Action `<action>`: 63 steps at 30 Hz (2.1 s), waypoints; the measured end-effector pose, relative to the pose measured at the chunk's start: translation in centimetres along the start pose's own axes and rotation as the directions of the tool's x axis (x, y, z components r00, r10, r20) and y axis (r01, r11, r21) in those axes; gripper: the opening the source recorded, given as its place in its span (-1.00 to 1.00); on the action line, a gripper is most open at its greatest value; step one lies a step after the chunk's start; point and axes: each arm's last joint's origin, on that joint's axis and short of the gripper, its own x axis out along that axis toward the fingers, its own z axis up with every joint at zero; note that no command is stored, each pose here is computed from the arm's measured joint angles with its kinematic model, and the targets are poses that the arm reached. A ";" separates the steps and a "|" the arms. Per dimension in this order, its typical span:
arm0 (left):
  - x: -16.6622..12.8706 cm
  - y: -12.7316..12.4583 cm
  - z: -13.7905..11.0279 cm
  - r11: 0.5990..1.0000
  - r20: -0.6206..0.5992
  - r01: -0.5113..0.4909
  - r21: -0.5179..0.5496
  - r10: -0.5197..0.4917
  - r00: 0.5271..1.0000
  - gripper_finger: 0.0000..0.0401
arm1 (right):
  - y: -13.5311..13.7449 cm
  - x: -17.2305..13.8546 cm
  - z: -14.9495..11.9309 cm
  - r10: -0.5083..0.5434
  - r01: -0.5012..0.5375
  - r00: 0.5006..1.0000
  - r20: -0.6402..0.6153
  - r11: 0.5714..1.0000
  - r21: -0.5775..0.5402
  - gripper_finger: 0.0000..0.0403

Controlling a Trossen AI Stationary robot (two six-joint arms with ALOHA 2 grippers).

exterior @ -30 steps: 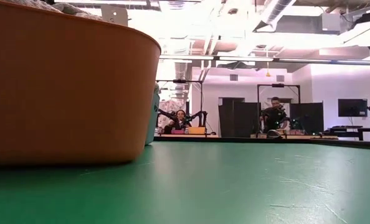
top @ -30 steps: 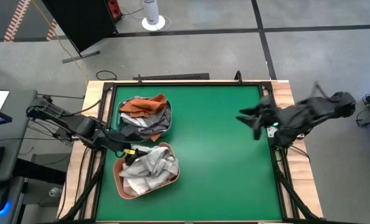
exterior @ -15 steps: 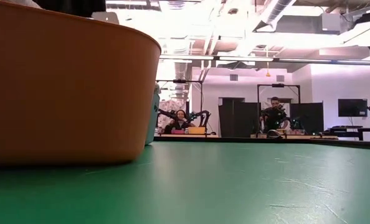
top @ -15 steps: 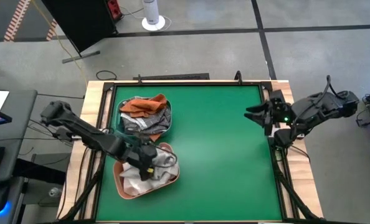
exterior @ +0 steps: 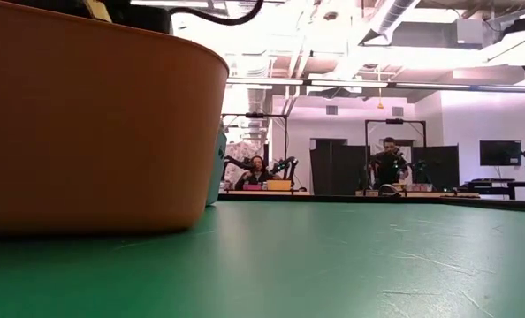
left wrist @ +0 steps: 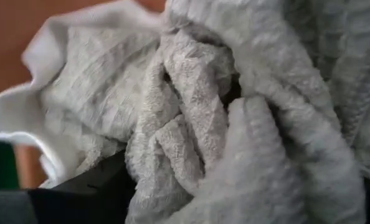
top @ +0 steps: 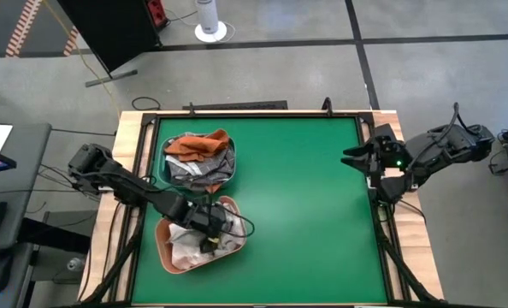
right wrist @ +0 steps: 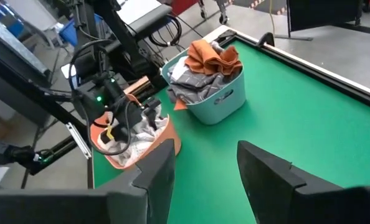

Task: Sort microfiber towel by color & place in baskets
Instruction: Put the gray microfiber towel into the orange bin

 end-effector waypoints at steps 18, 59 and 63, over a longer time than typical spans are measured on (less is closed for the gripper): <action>-10.9 2.5 1.9 0.990 0.227 0.079 -0.113 -0.052 0.973 0.51 | -1.2 -0.8 -0.6 -0.064 0.062 0.997 -0.045 0.998 -0.027 -0.02; -7.8 3.3 0.5 0.979 0.458 0.206 -0.001 -0.183 0.870 0.32 | -1.2 0.1 -1.3 -0.080 0.081 0.996 -0.047 0.996 0.030 -0.02; -6.8 2.6 0.4 0.978 0.425 0.209 -0.015 -0.183 0.886 0.32 | -1.1 0.8 -1.8 -0.076 0.078 0.996 -0.045 0.996 0.047 -0.02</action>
